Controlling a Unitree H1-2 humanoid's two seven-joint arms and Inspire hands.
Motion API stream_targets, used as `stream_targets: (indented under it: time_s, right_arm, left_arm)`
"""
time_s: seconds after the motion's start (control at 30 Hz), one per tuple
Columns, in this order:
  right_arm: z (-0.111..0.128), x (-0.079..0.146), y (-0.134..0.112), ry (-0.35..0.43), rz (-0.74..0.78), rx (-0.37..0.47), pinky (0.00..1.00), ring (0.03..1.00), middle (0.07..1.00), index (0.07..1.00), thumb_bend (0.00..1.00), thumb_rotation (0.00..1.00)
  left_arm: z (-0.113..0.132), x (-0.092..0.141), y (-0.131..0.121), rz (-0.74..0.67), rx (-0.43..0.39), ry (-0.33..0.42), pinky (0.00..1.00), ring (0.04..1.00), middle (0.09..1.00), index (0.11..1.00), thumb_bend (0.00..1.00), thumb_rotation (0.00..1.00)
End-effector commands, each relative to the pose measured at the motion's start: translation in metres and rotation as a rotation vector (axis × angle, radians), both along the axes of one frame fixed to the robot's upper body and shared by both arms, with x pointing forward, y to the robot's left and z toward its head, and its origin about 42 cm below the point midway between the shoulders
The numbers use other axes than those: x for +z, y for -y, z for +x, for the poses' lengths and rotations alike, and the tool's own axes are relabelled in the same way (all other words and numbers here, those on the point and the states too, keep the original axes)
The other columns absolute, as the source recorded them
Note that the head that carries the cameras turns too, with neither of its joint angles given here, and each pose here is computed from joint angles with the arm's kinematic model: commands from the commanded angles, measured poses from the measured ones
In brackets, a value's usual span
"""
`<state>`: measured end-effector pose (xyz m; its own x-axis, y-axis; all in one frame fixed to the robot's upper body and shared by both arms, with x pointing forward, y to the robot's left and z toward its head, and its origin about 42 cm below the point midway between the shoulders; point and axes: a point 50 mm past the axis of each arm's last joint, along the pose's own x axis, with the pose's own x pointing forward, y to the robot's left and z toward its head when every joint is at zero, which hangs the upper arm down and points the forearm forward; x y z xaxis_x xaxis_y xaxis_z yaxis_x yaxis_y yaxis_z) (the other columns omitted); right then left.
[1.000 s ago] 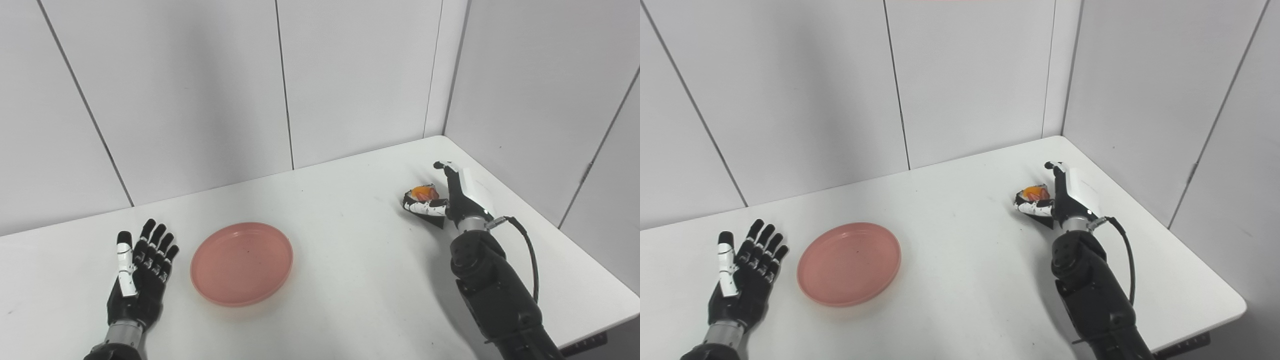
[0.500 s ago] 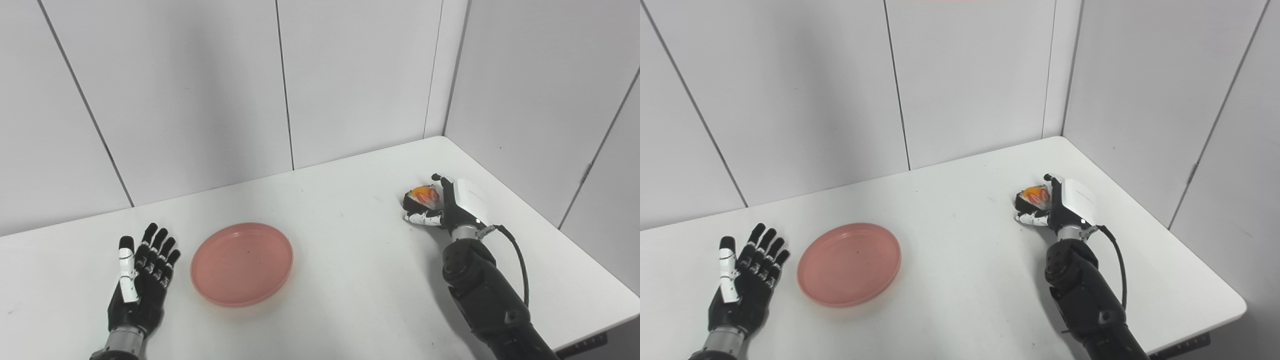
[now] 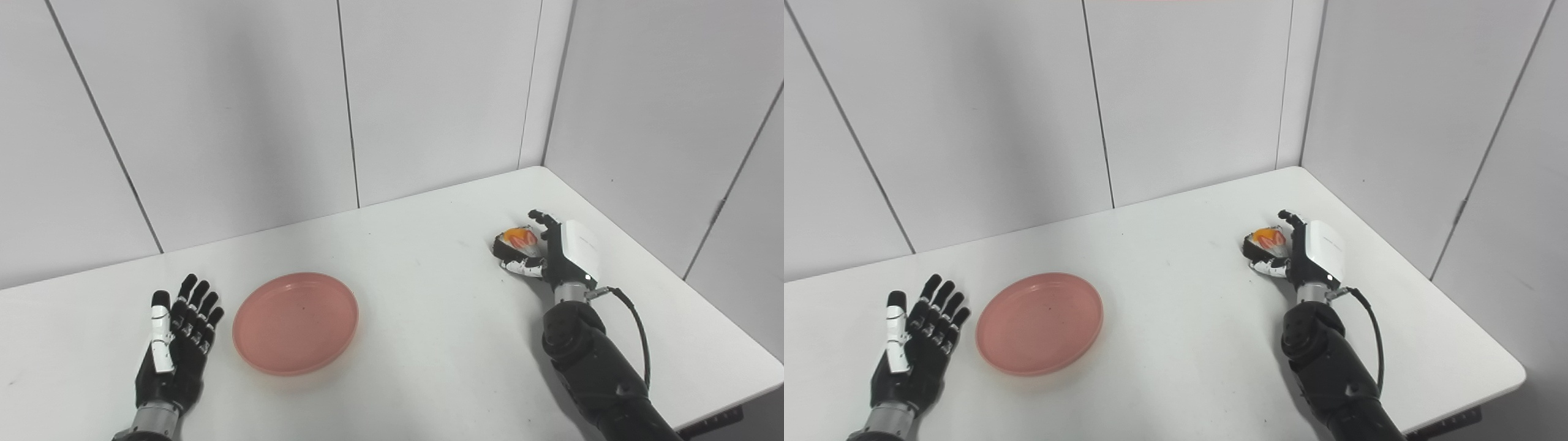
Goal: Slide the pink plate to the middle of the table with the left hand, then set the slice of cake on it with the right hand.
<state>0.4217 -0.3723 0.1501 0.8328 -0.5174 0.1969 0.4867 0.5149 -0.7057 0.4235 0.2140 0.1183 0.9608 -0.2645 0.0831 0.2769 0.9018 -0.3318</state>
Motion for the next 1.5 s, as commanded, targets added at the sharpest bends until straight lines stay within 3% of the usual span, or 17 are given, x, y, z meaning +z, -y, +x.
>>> stream_targets:
  time_s: [0.0,0.23,0.27,0.3,0.4,0.8,1.03,1.27,1.47]
  right_arm:
    - [0.014,0.022,-0.006,0.074,0.013,0.041,0.55,0.633,0.716,0.714,0.57,0.00]
    - [0.014,0.020,-0.005,0.080,0.074,0.057,0.42,0.495,0.636,0.684,0.49,0.00]
    - [0.015,0.020,-0.005,0.078,0.086,0.059,0.35,0.432,0.547,0.671,0.52,0.00]
    - [0.015,0.020,-0.005,0.075,0.095,0.062,0.33,0.410,0.517,0.667,0.53,0.00]
    - [0.014,0.019,-0.004,0.070,0.103,0.068,0.29,0.364,0.488,0.642,0.54,0.00]
    - [0.014,0.023,-0.003,0.067,0.088,0.059,0.29,0.359,0.484,0.597,0.54,0.00]
    - [0.006,0.041,-0.002,0.145,0.100,0.087,0.32,0.391,0.486,0.585,0.54,0.00]
    - [-0.005,0.066,-0.005,0.204,0.119,0.164,0.29,0.358,0.445,0.542,0.51,0.00]
    - [-0.014,0.086,-0.018,0.255,0.109,0.293,0.28,0.362,0.446,0.538,0.51,0.00]
  left_arm:
    - [-0.003,-0.007,0.001,0.005,-0.004,-0.029,1.00,1.000,1.000,1.000,0.74,1.00]
    - [-0.005,-0.004,0.003,0.005,-0.011,-0.024,1.00,1.000,1.000,1.000,0.74,1.00]
    - [-0.005,-0.004,0.003,0.006,-0.012,-0.024,1.00,1.000,1.000,1.000,0.74,1.00]
    - [-0.005,-0.004,0.003,0.006,-0.013,-0.024,1.00,1.000,1.000,1.000,0.74,1.00]
    - [-0.006,-0.005,0.004,0.011,-0.018,-0.024,1.00,1.000,1.000,1.000,0.73,1.00]
    - [-0.006,-0.008,0.008,-0.003,-0.032,-0.017,1.00,1.000,1.000,1.000,0.72,1.00]
    - [-0.012,-0.007,0.019,0.029,-0.029,-0.004,1.00,1.000,1.000,1.000,0.72,1.00]
    - [-0.019,-0.005,0.036,0.051,-0.020,-0.004,1.00,1.000,1.000,1.000,0.69,1.00]
    - [-0.023,-0.003,0.055,0.062,0.017,-0.001,1.00,1.000,1.000,1.000,0.69,1.00]
